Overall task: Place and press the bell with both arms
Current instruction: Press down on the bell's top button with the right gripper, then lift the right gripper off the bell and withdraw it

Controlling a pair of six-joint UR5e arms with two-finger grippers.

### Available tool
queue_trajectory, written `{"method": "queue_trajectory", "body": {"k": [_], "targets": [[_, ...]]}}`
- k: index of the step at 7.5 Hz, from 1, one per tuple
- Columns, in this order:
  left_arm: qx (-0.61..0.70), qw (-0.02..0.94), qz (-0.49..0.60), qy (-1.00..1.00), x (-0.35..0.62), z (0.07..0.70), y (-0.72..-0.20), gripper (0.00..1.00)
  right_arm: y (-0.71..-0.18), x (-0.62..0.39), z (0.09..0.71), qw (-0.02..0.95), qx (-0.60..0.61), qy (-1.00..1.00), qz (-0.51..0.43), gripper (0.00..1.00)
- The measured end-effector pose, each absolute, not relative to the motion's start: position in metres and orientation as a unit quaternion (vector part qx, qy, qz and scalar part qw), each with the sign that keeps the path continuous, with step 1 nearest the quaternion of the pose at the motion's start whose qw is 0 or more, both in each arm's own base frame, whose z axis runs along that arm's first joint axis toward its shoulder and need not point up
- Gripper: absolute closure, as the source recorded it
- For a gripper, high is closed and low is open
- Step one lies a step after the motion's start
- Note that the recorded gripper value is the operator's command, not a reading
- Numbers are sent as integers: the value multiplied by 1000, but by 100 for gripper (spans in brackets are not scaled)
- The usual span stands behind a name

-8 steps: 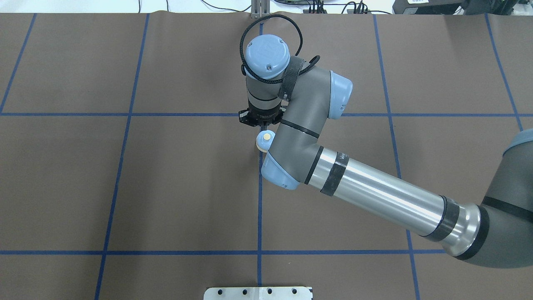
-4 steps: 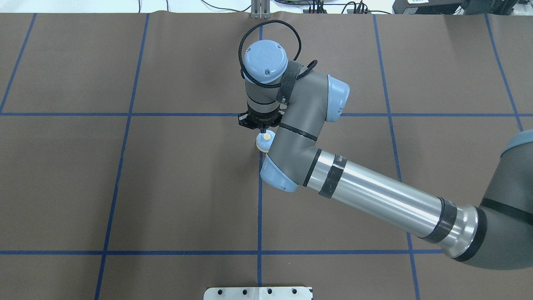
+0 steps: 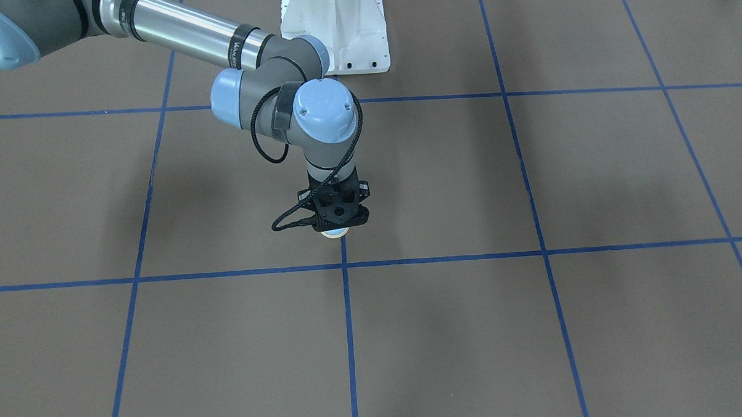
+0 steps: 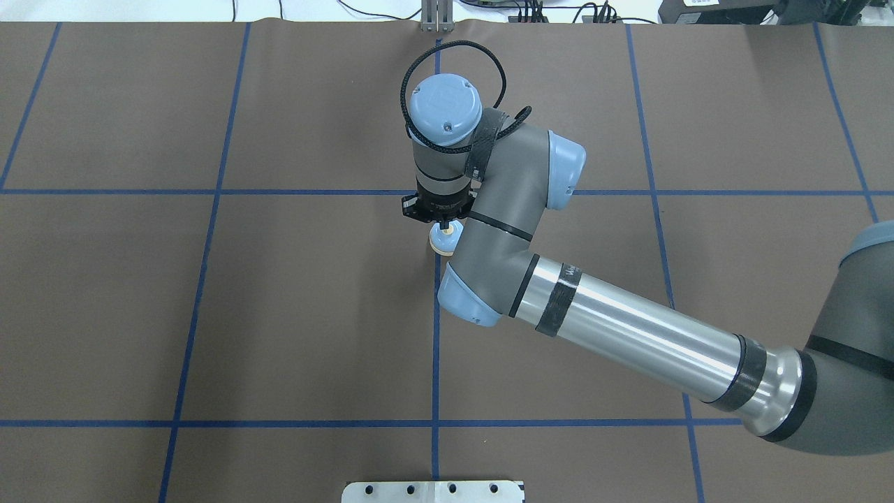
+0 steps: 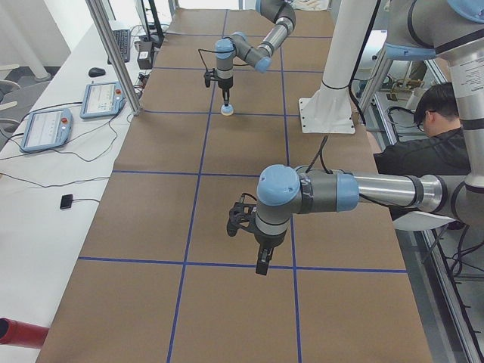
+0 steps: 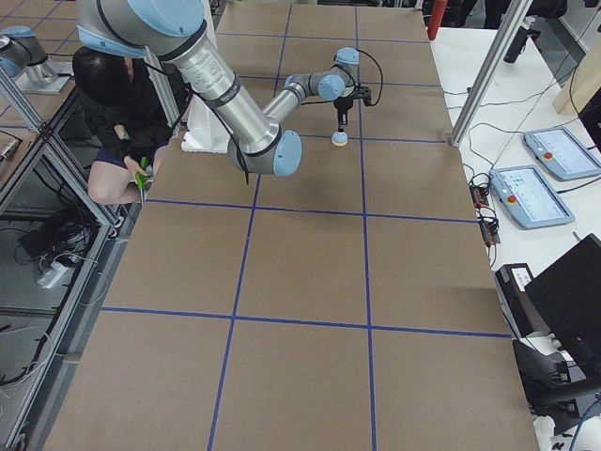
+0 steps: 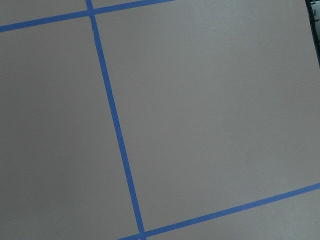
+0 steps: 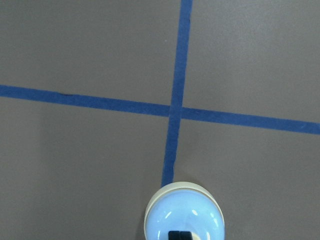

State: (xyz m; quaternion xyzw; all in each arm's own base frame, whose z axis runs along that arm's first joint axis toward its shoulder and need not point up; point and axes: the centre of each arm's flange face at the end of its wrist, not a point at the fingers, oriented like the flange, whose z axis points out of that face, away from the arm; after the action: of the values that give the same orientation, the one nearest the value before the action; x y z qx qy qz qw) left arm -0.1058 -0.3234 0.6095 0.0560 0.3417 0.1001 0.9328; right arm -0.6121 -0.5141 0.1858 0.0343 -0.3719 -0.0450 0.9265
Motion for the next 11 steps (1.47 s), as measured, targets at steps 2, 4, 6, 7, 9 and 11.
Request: {"method": "queue_trajectory", "body": {"k": [2, 4, 6, 7, 9, 11], "targets": [[55, 933, 100, 342, -106, 610, -322, 0, -513, -613, 188, 928, 32, -368, -45, 100], [54, 933, 99, 343, -105, 611, -321, 0, -513, -613, 189, 929, 32, -367, -45, 100], [55, 933, 100, 343, -105, 610, -321, 0, -515, -609, 183, 927, 37, -371, -45, 100], [55, 932, 100, 344, -105, 610, -321, 0, -519, -603, 175, 924, 42, -377, -43, 77], [54, 930, 98, 349, -104, 612, -321, 0, -538, -579, 167, 921, 56, -384, -35, 22], [48, 926, 89, 363, -102, 618, -321, 0, -564, -547, 174, 921, 66, -383, -20, 0]]}}
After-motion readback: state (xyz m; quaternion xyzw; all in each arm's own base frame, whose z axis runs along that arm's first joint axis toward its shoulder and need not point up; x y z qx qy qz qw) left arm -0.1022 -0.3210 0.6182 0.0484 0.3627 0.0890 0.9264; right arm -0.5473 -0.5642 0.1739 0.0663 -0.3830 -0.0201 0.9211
